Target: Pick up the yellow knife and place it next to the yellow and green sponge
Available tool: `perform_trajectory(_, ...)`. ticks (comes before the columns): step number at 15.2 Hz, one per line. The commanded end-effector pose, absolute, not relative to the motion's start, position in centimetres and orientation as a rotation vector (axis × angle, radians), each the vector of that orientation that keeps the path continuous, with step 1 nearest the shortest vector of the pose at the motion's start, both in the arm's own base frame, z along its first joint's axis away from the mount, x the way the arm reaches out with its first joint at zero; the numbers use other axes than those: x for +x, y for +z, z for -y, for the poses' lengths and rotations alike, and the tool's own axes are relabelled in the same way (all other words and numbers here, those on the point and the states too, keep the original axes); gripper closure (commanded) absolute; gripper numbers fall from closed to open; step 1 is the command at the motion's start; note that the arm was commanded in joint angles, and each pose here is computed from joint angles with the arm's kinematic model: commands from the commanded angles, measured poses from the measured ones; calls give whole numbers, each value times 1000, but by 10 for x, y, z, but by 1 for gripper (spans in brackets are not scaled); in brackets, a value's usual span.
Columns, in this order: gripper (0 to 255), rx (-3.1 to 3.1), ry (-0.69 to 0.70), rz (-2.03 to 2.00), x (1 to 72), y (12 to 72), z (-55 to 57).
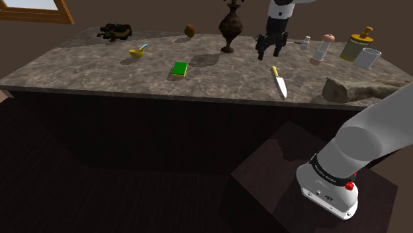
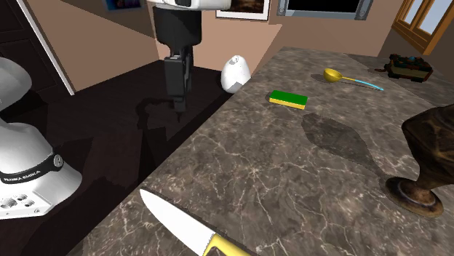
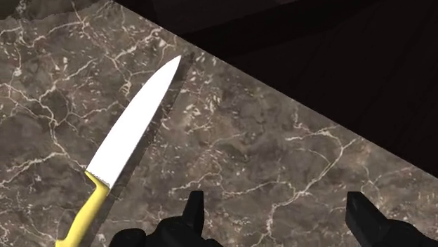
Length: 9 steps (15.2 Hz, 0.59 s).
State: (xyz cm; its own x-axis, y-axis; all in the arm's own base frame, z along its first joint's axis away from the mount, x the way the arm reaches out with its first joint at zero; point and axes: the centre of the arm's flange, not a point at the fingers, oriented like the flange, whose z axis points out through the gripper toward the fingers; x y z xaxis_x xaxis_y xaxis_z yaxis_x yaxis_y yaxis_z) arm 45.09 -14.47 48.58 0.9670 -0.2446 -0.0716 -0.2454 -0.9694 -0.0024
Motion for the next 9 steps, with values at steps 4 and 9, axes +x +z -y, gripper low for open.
perform_trajectory(4, 0, -3083, 157, -547, 472, 450, 205)
perform_trajectory(9, 0, -3053, 203, -704, 485, 416, 263)
